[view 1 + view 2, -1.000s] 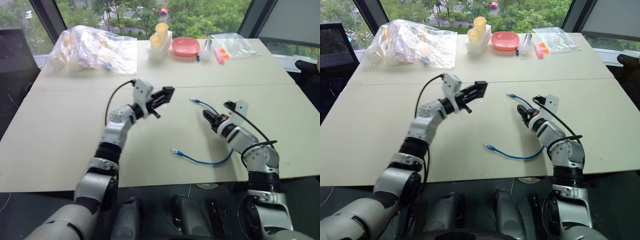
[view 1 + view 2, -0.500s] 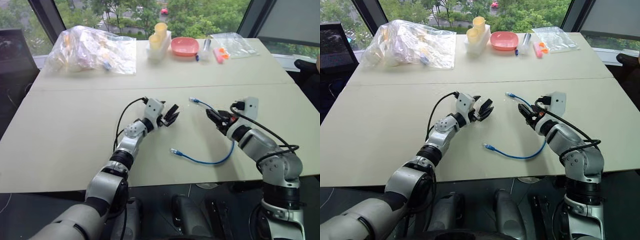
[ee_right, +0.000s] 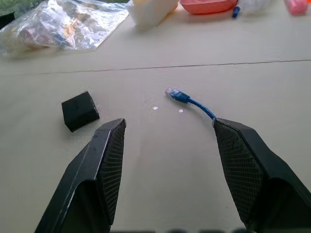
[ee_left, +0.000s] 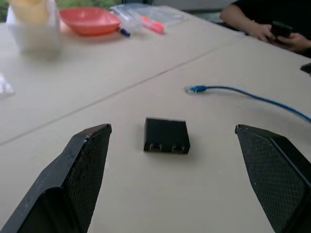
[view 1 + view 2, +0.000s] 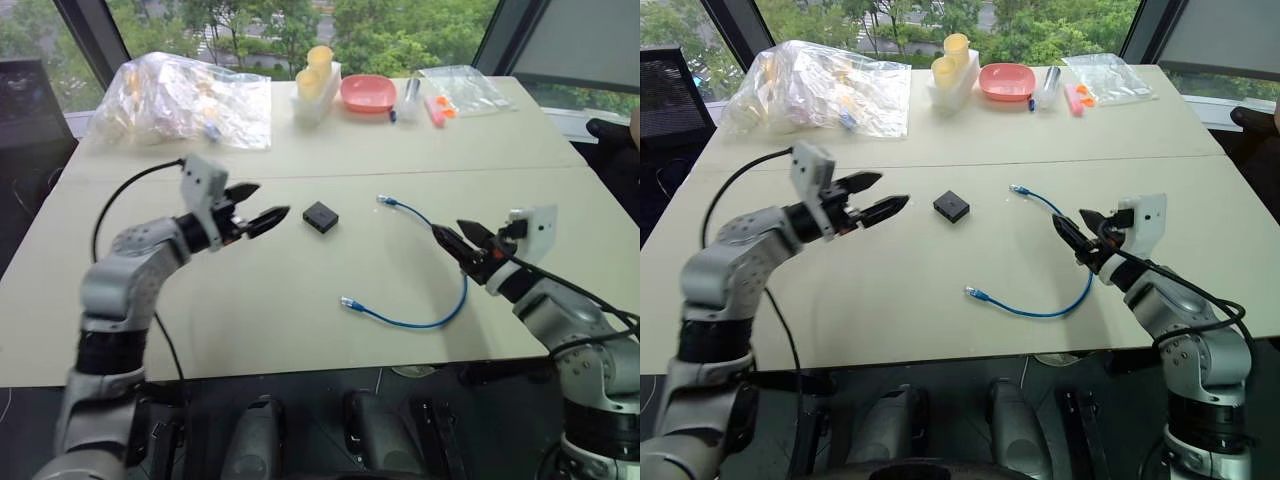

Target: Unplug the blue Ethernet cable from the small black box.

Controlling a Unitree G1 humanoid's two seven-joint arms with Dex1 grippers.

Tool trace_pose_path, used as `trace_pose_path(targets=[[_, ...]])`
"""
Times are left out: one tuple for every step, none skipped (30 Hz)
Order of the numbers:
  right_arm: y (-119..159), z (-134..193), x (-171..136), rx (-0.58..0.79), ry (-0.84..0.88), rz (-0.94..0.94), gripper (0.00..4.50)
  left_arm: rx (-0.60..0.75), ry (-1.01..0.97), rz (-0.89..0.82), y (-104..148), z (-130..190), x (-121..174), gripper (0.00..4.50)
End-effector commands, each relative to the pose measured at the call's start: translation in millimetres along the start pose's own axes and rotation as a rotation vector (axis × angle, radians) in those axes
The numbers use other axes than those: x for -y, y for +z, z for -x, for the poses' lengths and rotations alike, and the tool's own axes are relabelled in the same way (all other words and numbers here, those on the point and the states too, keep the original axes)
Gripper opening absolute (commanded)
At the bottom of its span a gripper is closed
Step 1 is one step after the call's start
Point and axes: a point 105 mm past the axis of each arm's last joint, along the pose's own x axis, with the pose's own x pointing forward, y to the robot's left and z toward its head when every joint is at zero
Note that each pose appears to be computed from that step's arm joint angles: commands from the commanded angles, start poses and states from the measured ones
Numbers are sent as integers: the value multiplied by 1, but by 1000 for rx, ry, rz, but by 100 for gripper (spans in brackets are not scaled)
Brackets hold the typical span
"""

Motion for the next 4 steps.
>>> trace_pose_path(targets=[[8, 6, -7, 42, 34, 69, 298, 13, 43, -10, 3, 19, 1, 423], [8, 8, -7, 45, 36, 76, 298, 15, 52, -1, 1, 23, 2, 423], [8, 10, -7, 49, 38, 81, 298, 25, 61, 5, 1, 26, 2, 423], [8, 11, -8, 51, 42, 88, 298, 25, 69, 2, -1, 27, 2, 423]])
